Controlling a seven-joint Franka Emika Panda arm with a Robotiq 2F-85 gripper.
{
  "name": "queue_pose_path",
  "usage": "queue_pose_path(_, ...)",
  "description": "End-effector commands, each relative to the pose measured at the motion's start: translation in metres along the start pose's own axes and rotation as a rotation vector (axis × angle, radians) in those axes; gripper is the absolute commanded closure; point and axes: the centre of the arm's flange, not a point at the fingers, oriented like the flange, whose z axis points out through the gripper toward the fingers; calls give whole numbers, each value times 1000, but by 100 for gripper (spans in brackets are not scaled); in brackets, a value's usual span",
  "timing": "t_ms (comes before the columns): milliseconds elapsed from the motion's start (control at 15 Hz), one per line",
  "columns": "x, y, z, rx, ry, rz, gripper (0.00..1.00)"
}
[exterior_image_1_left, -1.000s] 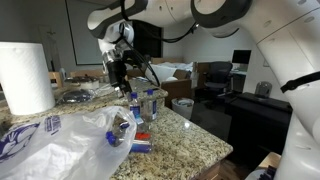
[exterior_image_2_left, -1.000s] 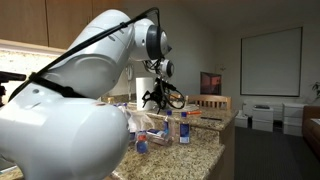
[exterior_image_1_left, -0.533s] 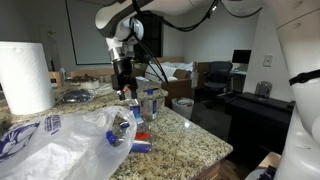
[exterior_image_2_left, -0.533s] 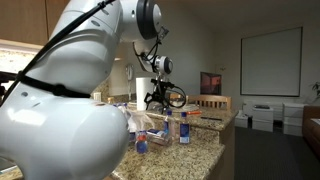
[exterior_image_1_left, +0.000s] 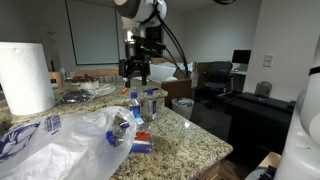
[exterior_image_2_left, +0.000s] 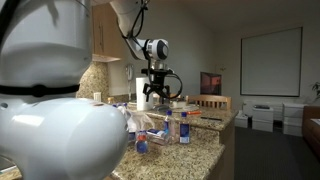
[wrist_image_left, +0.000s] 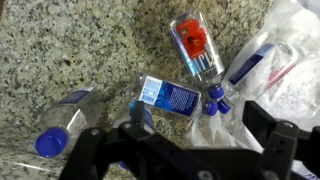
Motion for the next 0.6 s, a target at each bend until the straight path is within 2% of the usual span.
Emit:
queue_pose_path(0, -8, 4, 31, -54, 103, 165, 0)
queue_pose_path(267, 14, 17, 51, -94, 204, 349, 0)
queue_pose_path(533, 29, 26, 52, -164, 287, 531, 0)
